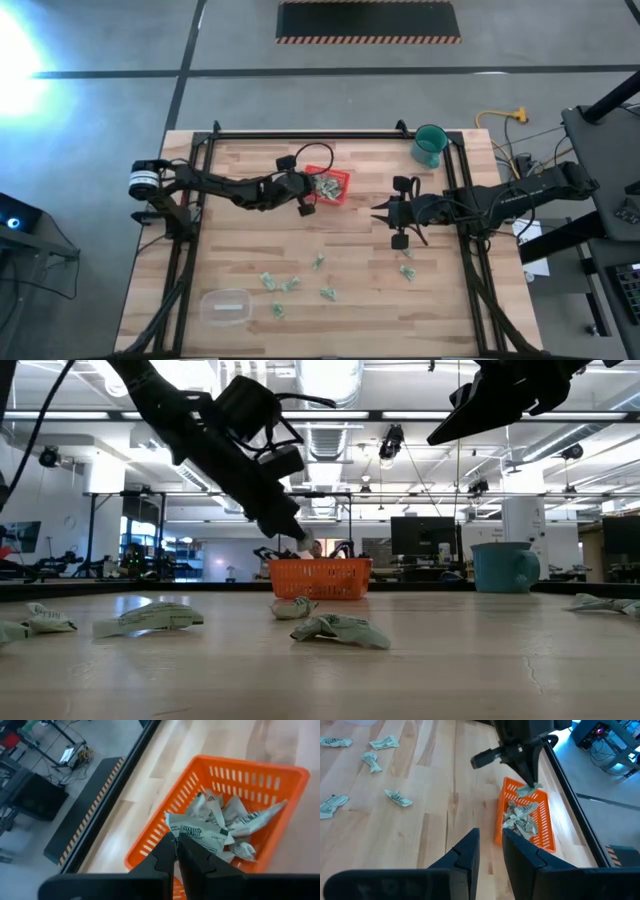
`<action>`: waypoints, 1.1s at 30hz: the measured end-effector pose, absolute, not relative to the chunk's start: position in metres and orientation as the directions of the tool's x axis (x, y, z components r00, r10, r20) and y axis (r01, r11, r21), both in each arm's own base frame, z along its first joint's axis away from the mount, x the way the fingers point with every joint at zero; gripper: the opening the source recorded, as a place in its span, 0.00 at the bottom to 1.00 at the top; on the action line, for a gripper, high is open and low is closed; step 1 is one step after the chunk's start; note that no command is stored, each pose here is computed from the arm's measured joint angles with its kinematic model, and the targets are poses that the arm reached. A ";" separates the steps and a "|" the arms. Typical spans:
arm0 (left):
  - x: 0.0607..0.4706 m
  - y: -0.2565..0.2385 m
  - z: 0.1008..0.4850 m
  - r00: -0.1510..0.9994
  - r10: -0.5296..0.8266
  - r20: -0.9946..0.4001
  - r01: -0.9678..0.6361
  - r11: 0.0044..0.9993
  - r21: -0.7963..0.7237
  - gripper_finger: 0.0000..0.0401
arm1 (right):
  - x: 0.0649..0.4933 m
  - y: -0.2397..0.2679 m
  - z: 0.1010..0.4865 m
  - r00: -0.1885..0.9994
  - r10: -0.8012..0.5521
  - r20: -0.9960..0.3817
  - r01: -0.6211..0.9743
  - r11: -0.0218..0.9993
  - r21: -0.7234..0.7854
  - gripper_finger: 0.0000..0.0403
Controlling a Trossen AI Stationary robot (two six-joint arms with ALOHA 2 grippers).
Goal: Pick and place items into bin
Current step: Put the stevia packet into the orange bin
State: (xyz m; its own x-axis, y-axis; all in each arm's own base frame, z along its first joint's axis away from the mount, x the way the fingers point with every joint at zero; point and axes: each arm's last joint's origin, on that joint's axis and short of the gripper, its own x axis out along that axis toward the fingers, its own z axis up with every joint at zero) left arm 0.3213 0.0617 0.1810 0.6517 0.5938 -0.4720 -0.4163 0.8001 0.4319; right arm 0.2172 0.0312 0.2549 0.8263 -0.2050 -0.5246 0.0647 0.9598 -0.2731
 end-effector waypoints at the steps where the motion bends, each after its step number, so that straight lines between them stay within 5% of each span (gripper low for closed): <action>1: 0.321 0.061 0.180 0.650 0.592 -0.476 -0.405 0.801 0.442 0.02 | 0.217 0.031 0.255 0.826 -0.205 -0.525 0.065 0.960 -0.273 0.18; 14: 0.320 0.060 0.177 0.640 0.586 -0.497 -0.388 0.805 0.449 0.34 | 0.216 0.032 0.251 0.824 -0.183 -0.536 0.056 0.968 -0.245 0.18; 23: 0.301 0.030 0.202 0.654 0.518 -0.551 -0.277 0.842 0.463 0.36 | 0.234 0.042 0.232 0.832 0.057 -0.552 -0.199 0.959 -0.201 0.18; 33: 0.253 -0.022 0.228 0.696 0.383 -0.607 -0.143 0.903 0.405 0.36 | 0.275 0.051 0.201 0.867 0.088 -0.491 -0.277 0.903 -0.328 0.18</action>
